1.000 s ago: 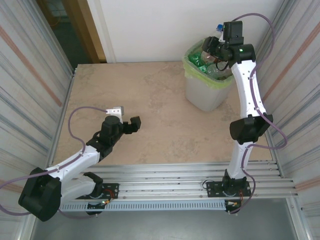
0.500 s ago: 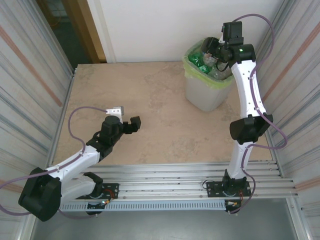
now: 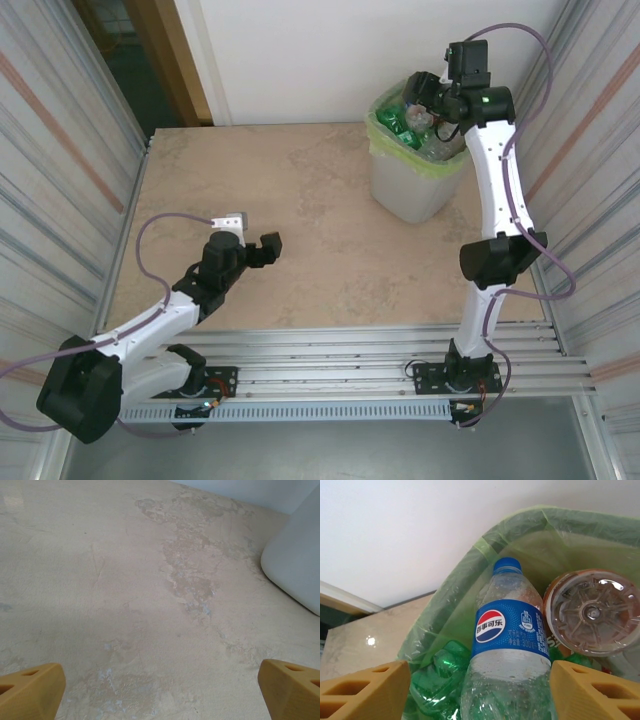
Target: Put the plastic bottles in the bin
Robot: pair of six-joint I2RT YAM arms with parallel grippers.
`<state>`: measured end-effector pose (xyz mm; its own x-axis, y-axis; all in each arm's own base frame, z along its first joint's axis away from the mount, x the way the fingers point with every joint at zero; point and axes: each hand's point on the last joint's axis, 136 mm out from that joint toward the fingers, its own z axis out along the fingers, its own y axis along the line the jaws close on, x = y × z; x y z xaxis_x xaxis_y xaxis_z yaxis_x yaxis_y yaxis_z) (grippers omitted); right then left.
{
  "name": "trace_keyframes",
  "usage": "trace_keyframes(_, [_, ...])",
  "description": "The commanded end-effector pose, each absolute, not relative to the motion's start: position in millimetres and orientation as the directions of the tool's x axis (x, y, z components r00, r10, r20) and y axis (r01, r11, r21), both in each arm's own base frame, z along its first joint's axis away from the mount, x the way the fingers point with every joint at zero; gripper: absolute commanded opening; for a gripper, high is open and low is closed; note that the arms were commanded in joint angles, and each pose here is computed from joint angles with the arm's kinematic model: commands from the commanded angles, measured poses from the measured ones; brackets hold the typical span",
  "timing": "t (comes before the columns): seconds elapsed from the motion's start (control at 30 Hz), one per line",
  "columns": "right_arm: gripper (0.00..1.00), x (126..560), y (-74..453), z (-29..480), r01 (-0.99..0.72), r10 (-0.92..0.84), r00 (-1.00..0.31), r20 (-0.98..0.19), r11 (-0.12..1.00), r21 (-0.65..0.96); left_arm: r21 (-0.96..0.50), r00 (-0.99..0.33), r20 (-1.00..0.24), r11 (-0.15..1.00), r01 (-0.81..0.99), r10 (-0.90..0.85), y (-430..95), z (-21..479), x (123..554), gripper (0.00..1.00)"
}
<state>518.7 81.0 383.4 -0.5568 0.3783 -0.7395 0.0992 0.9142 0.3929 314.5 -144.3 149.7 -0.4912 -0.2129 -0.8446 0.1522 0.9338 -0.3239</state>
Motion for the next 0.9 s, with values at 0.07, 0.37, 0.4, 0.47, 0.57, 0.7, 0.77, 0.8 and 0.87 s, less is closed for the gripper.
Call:
trace_keyframes(0.07, [0.77,475,75,427,0.064,0.312,-0.512,-0.800,0.943,0.326,-0.304,-0.437,-0.873,0.942,0.142,-0.216,-135,176,317,0.99])
trace_keyframes(0.37, [0.85,396,49,427,0.117,0.273,-0.478,-0.835,0.962,0.247,-0.214,-0.379,-0.910,0.974,0.081,-0.168,-109,190,307,0.99])
trace_keyframes(0.4, [0.87,384,43,424,0.133,0.276,-0.466,-0.840,0.961,0.242,-0.199,-0.370,-0.915,0.977,0.070,-0.160,-105,192,306,0.99])
trace_keyframes(0.47, [0.89,360,32,409,0.175,0.285,-0.460,-0.841,0.958,0.228,-0.176,-0.359,-0.922,0.983,0.053,-0.146,-98,194,306,0.99])
trace_keyframes(0.57, [0.96,319,10,388,0.250,0.301,-0.441,-0.846,0.946,0.207,-0.152,-0.342,-0.930,0.988,0.030,-0.133,-89,197,308,0.99])
trace_keyframes(0.7, [0.98,268,-19,352,0.362,0.327,-0.411,-0.851,0.915,0.177,-0.119,-0.327,-0.937,0.993,-0.027,-0.121,-74,198,313,0.99])
trace_keyframes(0.77, [0.98,252,-29,335,0.397,0.335,-0.401,-0.853,0.902,0.167,-0.091,-0.318,-0.942,0.994,-0.064,-0.107,-65,198,316,0.99])
trace_keyframes(0.8, [0.98,245,-32,325,0.413,0.336,-0.399,-0.853,0.897,0.160,-0.076,-0.313,-0.945,0.994,-0.083,-0.098,-60,198,317,0.99])
trace_keyframes(0.87, [0.98,237,-38,311,0.435,0.335,-0.395,-0.855,0.888,0.147,-0.047,-0.305,-0.949,0.993,-0.111,-0.079,-53,199,321,0.99])
